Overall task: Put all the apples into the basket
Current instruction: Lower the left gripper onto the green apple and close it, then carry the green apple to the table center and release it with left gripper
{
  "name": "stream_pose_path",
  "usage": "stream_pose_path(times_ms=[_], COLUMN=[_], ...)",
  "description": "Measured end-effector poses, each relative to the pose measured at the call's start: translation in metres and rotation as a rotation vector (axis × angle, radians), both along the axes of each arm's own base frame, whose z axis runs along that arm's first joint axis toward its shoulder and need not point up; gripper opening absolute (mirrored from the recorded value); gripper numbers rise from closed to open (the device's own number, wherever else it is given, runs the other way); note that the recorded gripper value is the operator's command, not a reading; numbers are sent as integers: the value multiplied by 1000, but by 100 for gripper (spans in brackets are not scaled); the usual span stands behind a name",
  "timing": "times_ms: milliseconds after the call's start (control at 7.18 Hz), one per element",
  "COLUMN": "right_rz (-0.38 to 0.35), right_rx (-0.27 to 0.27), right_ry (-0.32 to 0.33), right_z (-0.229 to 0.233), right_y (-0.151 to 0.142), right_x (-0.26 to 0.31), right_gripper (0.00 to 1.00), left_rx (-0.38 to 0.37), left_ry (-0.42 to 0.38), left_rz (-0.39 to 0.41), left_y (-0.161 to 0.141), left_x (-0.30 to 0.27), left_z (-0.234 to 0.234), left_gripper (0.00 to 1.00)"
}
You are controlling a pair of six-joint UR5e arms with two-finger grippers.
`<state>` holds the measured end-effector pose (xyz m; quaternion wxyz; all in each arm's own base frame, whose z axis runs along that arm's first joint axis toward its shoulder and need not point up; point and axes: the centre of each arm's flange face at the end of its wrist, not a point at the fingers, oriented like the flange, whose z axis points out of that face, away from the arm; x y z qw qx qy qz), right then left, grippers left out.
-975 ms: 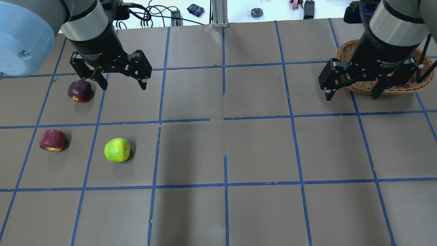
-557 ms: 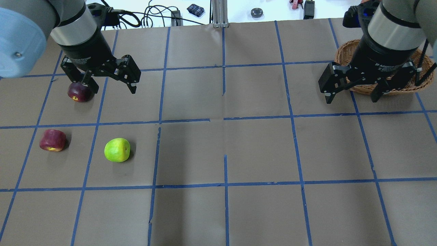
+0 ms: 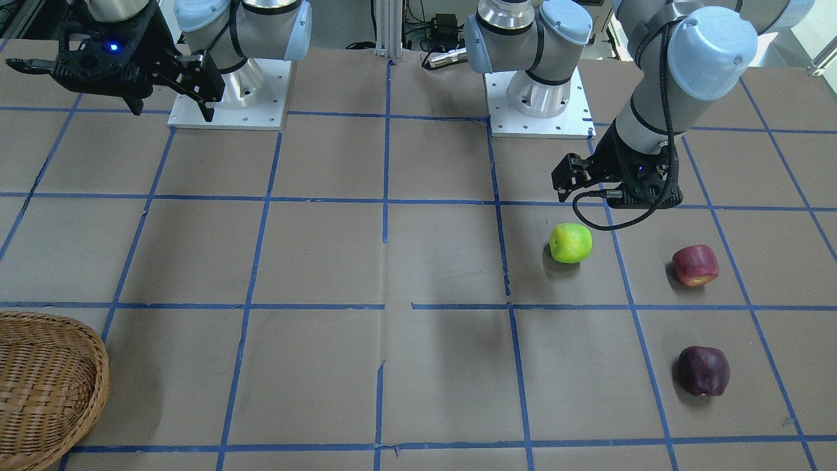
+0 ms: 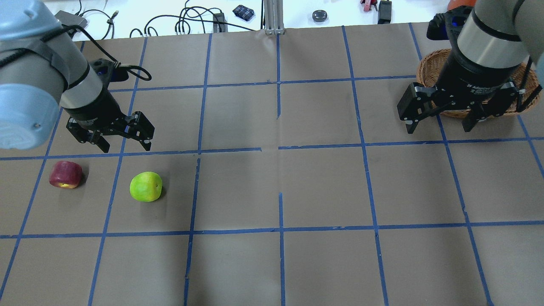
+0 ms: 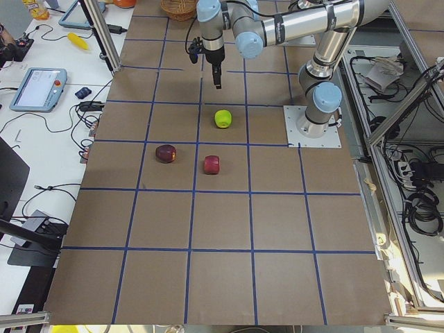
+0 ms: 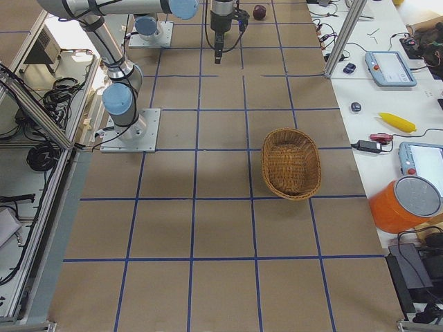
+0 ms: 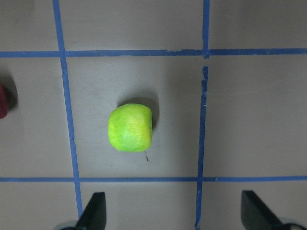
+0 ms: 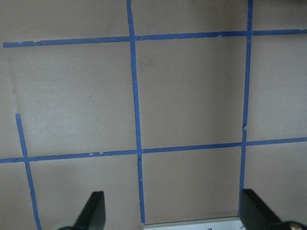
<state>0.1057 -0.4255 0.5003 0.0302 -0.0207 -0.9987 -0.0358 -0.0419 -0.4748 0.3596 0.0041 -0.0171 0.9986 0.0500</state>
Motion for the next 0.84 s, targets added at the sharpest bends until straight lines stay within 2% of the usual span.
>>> stream_pose_path(times_ms=[278,696,835], right_rz=[-1,-2,-3], right_rx=[6,26,24], right_ry=[-1,-1,-1], right_z=[-7,-22,-24], right_y=[5,19,24], right_x=[0,0,1], right_gripper=[100,100,100], left_rx=[-20,74,103], left_ry=[-2,13,16], left_rz=[42,45,43], left_y=[10,9,7], left_x=[26,32,33], left_z=[-67,-139,-155], left_gripper=[100,100,56])
